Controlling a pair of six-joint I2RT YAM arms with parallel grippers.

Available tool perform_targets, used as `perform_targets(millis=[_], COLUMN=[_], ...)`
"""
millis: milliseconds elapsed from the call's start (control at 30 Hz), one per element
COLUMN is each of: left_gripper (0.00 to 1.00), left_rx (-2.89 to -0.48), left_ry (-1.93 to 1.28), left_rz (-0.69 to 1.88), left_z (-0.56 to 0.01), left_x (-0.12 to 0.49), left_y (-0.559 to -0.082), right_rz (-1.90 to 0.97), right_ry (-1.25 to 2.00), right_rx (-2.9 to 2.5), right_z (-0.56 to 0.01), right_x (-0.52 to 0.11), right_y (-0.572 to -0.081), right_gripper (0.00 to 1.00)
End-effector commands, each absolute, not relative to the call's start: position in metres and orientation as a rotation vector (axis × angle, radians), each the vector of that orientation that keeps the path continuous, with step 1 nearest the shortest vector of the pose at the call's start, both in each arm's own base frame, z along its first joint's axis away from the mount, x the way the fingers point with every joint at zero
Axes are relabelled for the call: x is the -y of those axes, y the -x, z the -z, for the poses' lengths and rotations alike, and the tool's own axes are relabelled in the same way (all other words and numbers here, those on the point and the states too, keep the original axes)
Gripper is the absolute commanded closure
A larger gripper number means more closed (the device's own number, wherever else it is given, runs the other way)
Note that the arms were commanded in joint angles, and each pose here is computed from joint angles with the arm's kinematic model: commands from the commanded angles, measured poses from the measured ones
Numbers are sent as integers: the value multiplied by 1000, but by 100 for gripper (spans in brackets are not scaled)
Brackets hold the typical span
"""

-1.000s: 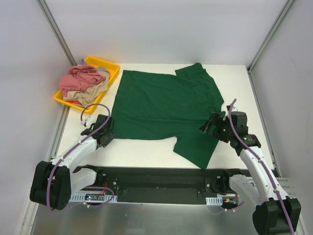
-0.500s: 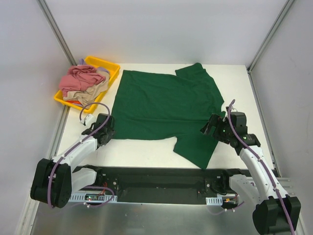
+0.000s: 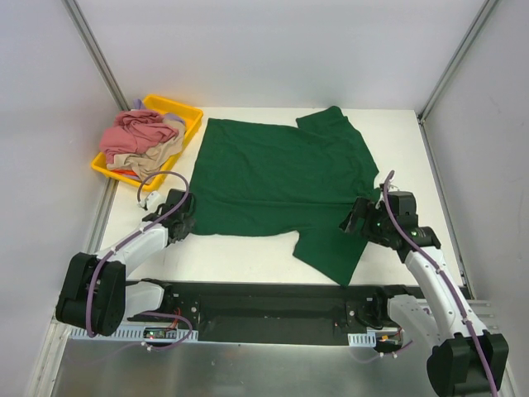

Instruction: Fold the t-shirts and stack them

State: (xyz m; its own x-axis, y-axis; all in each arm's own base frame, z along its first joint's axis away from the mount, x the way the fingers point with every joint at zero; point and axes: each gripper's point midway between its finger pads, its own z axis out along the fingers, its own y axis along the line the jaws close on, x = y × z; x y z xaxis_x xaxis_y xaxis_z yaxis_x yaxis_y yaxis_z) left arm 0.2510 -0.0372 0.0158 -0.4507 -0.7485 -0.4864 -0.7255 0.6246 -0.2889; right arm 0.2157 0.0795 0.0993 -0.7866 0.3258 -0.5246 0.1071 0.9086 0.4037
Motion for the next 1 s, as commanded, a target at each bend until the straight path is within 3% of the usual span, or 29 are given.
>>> perform_targets(millis=[0, 300, 500, 967], left_gripper=[100, 100, 100, 100], left_rx=[-2281, -2266, -2311, -2312], left_ry=[1136, 1097, 1030, 1006], left_rz=[44, 144, 202, 228], left_z=[-17, -30, -30, -32], left_x=[36, 45, 55, 57], left_y=[-248, -251, -249, -246], right_rz=[-535, -471, -387, -29], right_ry=[-194, 20, -37, -125], right_rx=[-2517, -2771, -2834, -2887], right_z=[-104, -75, -50, -21], right_x=[-89, -110, -113, -102], right_y=[-191, -121, -113, -122], right_gripper=[4, 1, 15, 30])
